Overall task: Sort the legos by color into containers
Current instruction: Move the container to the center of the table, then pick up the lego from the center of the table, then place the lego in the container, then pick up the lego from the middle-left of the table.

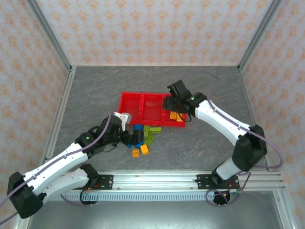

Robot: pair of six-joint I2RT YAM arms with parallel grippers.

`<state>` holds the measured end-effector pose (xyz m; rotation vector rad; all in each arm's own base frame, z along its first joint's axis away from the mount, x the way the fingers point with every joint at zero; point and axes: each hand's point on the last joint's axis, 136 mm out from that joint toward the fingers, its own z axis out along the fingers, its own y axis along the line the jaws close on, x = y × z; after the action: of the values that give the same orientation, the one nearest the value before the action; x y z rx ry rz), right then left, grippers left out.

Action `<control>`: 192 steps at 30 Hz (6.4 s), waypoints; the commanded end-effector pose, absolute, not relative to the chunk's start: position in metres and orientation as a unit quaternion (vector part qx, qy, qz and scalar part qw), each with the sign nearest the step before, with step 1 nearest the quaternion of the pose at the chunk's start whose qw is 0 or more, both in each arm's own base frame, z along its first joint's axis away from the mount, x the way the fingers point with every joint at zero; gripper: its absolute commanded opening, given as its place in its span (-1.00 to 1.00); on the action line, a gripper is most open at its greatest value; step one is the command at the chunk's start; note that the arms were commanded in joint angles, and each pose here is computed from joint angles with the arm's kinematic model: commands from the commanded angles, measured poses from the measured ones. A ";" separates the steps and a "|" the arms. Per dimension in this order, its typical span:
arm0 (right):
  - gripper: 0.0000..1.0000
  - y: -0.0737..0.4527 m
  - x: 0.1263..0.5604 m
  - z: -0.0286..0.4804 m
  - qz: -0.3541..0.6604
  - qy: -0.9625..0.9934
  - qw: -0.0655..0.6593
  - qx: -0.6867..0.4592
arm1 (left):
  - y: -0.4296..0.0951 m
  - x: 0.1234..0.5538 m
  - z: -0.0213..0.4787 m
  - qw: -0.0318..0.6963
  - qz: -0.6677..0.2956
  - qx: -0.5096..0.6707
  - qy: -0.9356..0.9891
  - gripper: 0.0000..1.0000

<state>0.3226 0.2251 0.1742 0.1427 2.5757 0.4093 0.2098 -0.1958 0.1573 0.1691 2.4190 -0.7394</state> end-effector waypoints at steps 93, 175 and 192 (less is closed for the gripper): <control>0.56 0.286 0.282 0.077 -0.029 0.677 0.296 -0.673 | -0.131 0.219 0.257 0.528 -0.245 -0.001 0.813 0.98; 0.24 0.339 0.441 0.171 0.098 0.924 0.316 -0.190 | -0.129 0.211 0.220 0.433 -0.198 -0.001 0.879 0.99; 1.00 0.196 0.376 0.243 0.092 0.909 0.407 0.016 | -0.200 0.218 0.141 0.262 -0.149 0.092 0.949 0.97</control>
<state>0.3827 0.2193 0.2450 -0.0615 2.3060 0.2578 0.2162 -0.1813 0.1284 0.2166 2.5861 -0.3564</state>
